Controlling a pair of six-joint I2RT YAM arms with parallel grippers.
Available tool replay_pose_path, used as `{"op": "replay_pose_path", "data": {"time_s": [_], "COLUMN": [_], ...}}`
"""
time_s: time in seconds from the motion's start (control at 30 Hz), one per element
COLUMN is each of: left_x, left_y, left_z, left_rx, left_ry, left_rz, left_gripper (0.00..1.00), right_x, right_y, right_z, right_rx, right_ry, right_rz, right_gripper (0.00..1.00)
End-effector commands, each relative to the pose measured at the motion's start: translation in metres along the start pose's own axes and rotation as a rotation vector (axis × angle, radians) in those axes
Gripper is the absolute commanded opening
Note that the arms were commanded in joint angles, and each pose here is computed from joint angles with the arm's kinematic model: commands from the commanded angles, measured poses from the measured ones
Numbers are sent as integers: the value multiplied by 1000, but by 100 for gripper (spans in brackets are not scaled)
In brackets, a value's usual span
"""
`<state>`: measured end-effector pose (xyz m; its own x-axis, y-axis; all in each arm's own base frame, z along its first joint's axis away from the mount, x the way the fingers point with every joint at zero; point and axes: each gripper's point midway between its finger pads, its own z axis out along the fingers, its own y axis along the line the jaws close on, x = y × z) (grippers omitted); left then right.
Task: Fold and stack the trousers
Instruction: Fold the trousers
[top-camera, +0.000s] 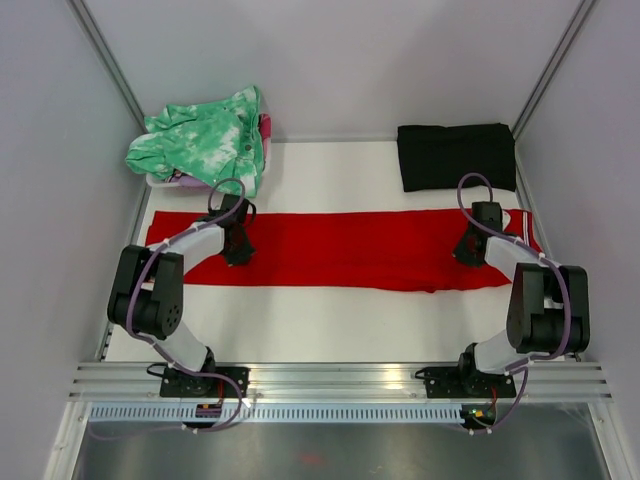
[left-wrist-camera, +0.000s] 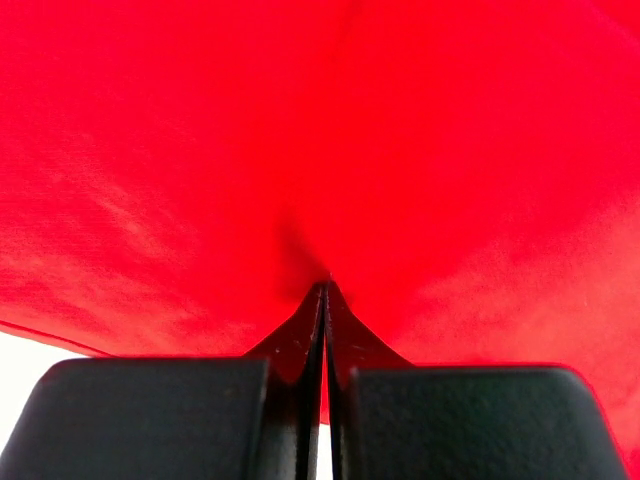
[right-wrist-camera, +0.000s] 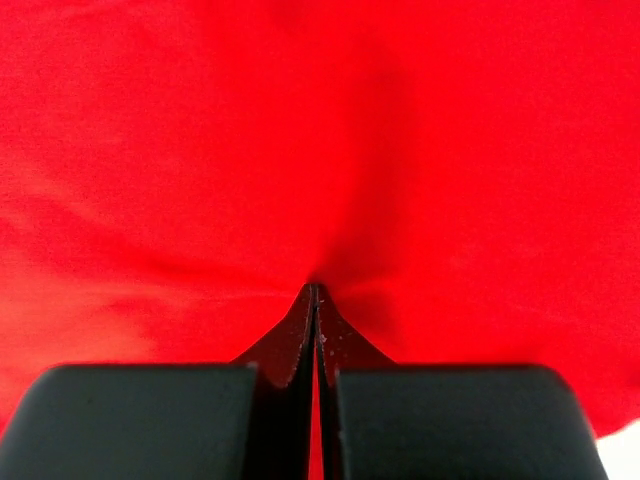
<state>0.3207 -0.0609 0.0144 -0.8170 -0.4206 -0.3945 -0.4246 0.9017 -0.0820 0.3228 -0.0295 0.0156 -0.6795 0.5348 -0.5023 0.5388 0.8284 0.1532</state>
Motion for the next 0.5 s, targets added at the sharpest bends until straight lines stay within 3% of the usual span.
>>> {"op": "replay_pose_path", "data": {"time_s": [0.0,0.1,0.13,0.2,0.23,0.27,0.33,0.37,0.4,0.47], "left_x": [38,31,24,-1,-18,-29,-69,-80,-100,-126], "left_y": [-6,-11,-12,-5,-5,-3,20,17,47,65], "left_z": [-10,-25,-34,-53,-66,-74,-93,-100,-102,-112], "left_rx": [11,48,48,29,38,64,128,213,206,203], "left_ry": [89,64,50,-33,-76,-97,-169,-180,-209,-267], "left_rz": [3,22,31,58,60,84,-4,-35,-118,-117], "left_gripper": [2,2,7,27,50,63,97,99,100,100], "right_x": [19,11,5,-6,-16,-22,-39,-43,-52,-59], "right_y": [-47,-15,-4,25,35,42,63,68,82,93], "right_z": [-11,-18,-25,-40,-51,-58,-78,-83,-93,-102], "right_rx": [154,-11,-63,-170,-194,-208,-258,-278,-331,-379], "right_ry": [73,67,48,16,-23,-45,-98,-109,-124,-140], "right_rz": [-51,-63,-56,-79,-96,-118,-174,-184,-198,-201], "right_gripper": [0,0,0,0,1,3,28,43,73,84]}}
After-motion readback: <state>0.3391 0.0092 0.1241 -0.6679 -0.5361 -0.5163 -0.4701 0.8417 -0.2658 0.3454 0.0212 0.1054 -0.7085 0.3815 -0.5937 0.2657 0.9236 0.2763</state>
